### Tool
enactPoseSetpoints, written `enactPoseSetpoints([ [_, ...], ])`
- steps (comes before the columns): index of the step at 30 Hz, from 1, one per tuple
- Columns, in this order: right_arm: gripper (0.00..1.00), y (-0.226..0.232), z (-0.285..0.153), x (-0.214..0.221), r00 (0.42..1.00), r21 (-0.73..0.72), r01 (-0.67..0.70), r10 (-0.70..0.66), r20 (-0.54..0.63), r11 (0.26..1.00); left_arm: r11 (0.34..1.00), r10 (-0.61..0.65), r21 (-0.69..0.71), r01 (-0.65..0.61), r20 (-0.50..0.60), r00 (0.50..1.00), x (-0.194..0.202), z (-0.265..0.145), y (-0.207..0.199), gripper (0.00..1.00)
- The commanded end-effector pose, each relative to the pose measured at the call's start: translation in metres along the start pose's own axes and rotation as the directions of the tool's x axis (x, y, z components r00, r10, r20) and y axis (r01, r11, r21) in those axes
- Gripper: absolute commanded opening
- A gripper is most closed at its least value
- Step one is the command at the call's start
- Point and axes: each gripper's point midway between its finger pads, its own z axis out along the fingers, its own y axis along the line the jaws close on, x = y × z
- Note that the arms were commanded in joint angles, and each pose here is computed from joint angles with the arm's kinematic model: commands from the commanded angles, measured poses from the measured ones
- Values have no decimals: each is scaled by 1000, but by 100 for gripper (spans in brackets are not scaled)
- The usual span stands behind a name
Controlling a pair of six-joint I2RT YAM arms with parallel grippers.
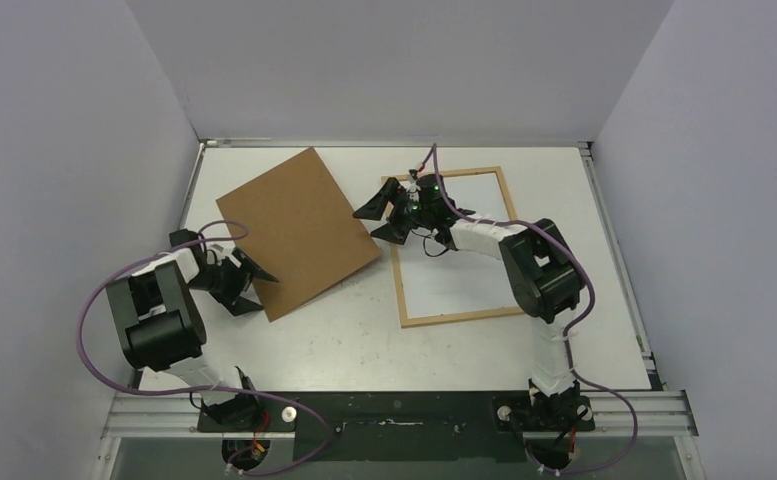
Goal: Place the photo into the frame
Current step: Move the photo frame item to the center of the board.
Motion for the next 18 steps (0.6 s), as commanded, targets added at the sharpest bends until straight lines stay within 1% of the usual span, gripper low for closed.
enactPoseSetpoints([
  [1, 80, 44, -26, 40, 986, -113, 16, -34, -162, 993, 989, 105, 110, -99, -51, 993, 23, 21, -32, 71],
  [7, 80, 26, -50, 31, 990, -53, 29, -36, -137, 998, 984, 150, 111, -140, -82, 985, 44, 37, -48, 71],
  [11, 80, -1, -67, 22, 991, 35, 62, -57, -121, 997, 982, 174, 96, -164, -103, 979, 56, 45, -52, 71],
  [15, 81, -44, -88, 12, 989, 208, 114, -92, -115, 971, 980, 191, 86, -182, -116, 975, 63, 50, -52, 71],
  [18, 82, -80, -109, -1, 984, 371, 178, -153, -95, 912, 977, 211, 51, -206, -137, 968, 70, 53, -47, 71],
])
